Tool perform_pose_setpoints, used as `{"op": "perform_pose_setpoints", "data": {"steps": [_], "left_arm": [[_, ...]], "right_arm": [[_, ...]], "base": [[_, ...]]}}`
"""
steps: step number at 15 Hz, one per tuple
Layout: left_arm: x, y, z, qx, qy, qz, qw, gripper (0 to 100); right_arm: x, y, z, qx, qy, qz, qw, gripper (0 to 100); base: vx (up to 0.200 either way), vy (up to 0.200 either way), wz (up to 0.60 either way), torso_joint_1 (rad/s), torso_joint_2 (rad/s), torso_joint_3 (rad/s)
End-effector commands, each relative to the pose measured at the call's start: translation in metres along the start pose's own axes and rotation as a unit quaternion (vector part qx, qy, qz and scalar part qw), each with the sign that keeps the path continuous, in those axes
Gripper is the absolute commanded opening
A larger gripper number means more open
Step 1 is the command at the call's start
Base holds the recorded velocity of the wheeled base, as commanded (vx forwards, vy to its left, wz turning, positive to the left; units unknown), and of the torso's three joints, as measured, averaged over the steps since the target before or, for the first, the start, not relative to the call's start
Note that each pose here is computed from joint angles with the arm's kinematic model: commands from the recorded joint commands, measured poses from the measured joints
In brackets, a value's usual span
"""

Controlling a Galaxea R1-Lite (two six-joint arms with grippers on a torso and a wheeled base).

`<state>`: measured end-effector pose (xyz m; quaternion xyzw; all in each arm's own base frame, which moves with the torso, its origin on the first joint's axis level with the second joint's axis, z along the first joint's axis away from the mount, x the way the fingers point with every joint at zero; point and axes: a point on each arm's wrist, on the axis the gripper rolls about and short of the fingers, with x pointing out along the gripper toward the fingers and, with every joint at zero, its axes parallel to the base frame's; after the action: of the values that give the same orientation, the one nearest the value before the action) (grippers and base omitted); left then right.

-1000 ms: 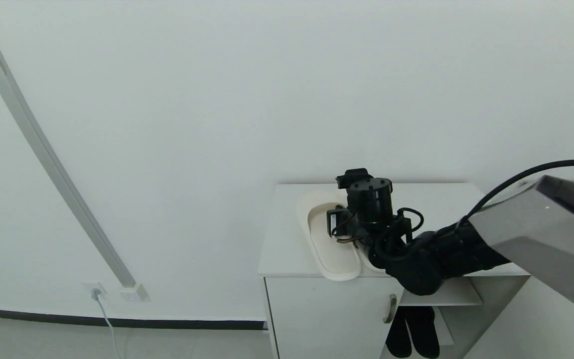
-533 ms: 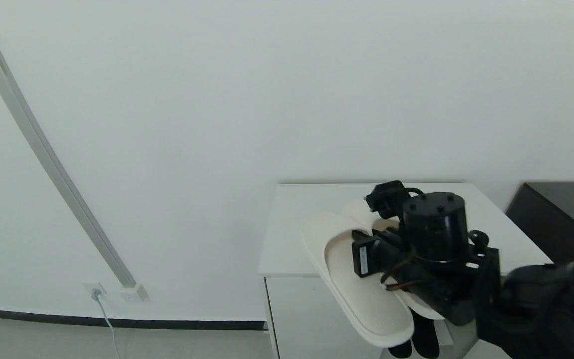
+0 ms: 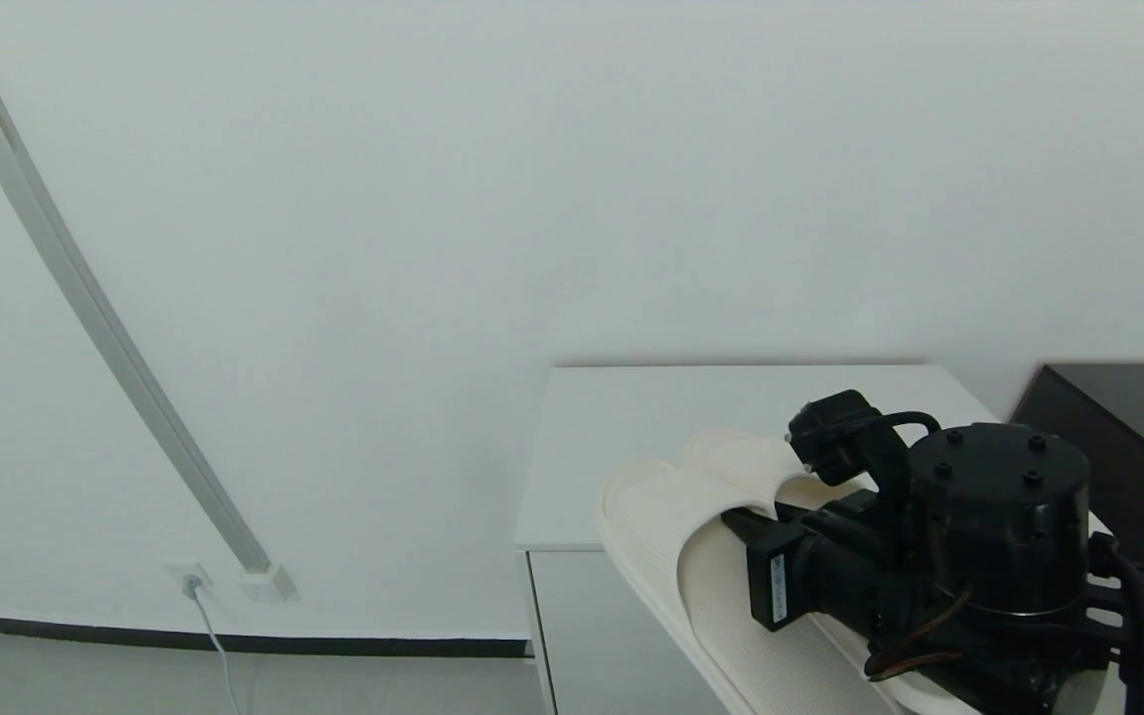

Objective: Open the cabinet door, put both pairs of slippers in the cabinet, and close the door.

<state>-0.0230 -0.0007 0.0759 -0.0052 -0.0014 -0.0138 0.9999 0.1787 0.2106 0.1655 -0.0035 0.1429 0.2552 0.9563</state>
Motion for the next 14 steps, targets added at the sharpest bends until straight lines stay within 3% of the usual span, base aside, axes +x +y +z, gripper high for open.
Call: {"op": "perform_pose_setpoints", "data": {"steps": [1, 3, 14], "left_arm": [[0.0001, 0.0000, 0.0000, 0.000, 0.001, 0.000, 1.0000, 0], [0.0001, 0.0000, 0.0000, 0.000, 0.001, 0.000, 1.0000, 0], [0.0001, 0.0000, 0.0000, -0.001, 0.001, 0.000, 1.0000, 0]], "right_arm": [[0.0020, 0.0006, -0.0019, -0.001, 0.003, -0.001, 1.000, 0], [0.0020, 0.0006, -0.0019, -0.001, 0.003, -0.001, 1.000, 0], [0.0017, 0.0030, -0.0055, -0.006, 0.009, 0.002, 1.000, 0]], "base": [[0.000, 0.000, 0.00, 0.000, 0.00, 0.000], [0.000, 0.000, 0.00, 0.000, 0.00, 0.000], [-0.200, 0.000, 0.00, 0.003, 0.00, 0.005]]}}
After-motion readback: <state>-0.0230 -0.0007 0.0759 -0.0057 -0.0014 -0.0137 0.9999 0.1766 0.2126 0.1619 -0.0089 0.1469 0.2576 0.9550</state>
